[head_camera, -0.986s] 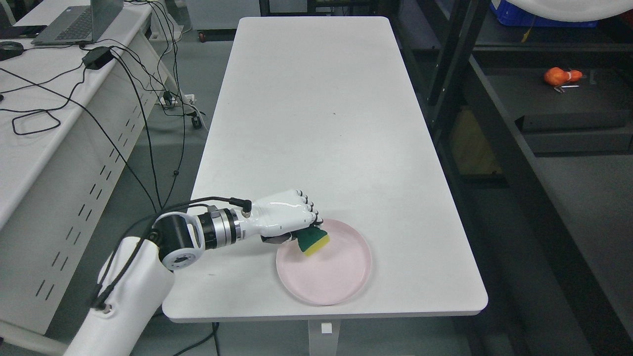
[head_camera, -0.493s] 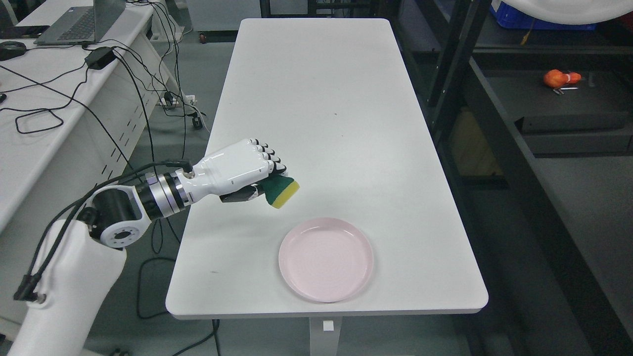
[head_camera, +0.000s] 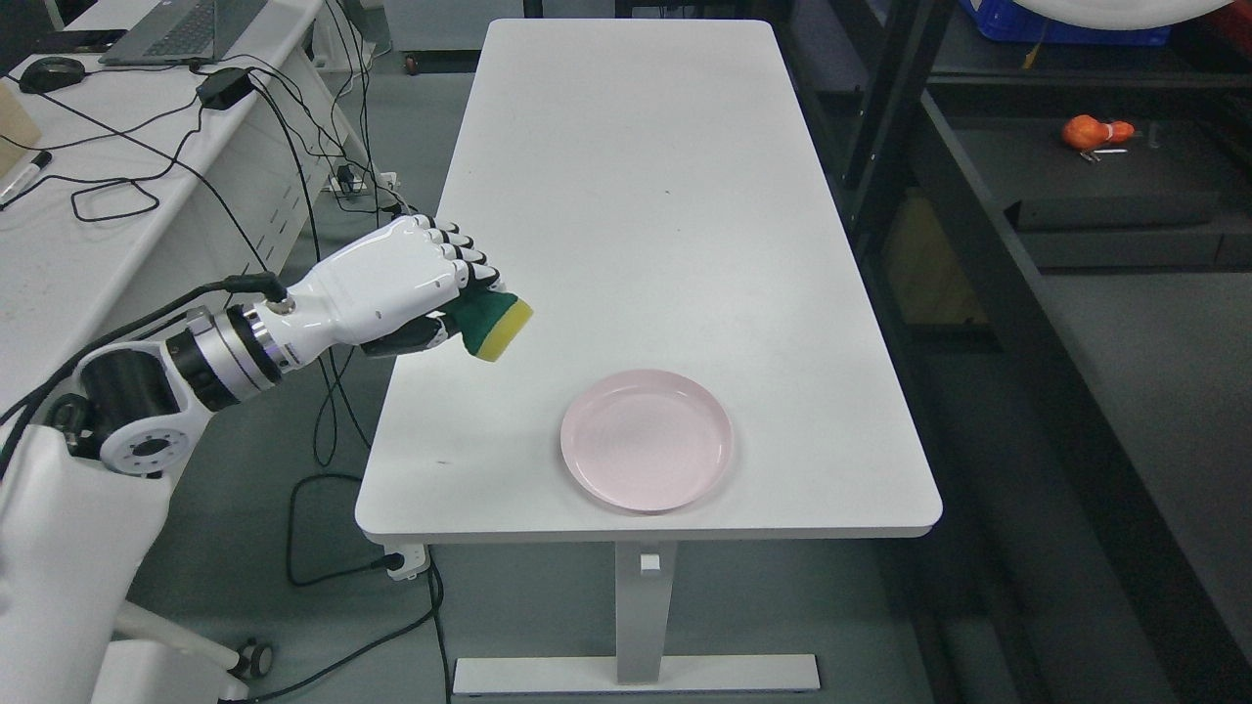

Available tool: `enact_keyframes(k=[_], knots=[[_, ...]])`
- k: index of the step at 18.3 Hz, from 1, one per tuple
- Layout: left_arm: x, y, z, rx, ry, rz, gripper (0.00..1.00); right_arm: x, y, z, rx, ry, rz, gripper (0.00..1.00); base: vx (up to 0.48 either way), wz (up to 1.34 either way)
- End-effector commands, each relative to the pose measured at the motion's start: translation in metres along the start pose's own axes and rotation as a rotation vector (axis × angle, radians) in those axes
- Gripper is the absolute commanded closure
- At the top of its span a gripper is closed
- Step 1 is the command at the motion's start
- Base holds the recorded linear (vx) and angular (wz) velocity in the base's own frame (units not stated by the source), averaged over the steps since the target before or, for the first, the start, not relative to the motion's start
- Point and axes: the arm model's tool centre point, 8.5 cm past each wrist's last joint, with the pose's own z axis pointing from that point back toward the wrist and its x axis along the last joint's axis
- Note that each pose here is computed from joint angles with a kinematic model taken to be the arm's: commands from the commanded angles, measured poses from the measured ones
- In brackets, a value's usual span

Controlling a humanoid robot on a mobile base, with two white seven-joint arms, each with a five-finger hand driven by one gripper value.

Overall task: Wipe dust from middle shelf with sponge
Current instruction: 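Carry the sponge in the left hand toward the dark metal shelf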

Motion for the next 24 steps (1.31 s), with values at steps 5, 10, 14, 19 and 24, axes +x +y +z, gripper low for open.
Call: enact_keyframes(k=[5, 10, 14, 19, 24], knots=[[0.008, 0.043, -0.009, 0.115, -0.018, -0.064, 0.99, 0.002, -0.01, -0.001, -0.014, 0.05, 0.003, 0.0, -0.215, -0.16], [0.036, 0.04, -0.047, 0.132, -0.12, -0.04, 1.0, 0.002, -0.01, -0.001, -0.014, 0.05, 0.003, 0.0, -0.241, -0.27], [0.054, 0.041, -0.071, 0.145, -0.184, -0.029, 0.99, 0.002, -0.01, -0.001, -0.014, 0.05, 0.003, 0.0, -0.276, -0.27], [0.075, 0.057, -0.102, 0.192, -0.254, -0.031, 1.0, 0.002, -0.01, -0.001, -0.014, 0.05, 0.003, 0.0, -0.341, -0.31], [0.097, 0.077, -0.133, 0.231, -0.325, -0.048, 1.0, 0.002, -0.01, -0.001, -0.014, 0.05, 0.003, 0.0, -0.347, -0.46]])
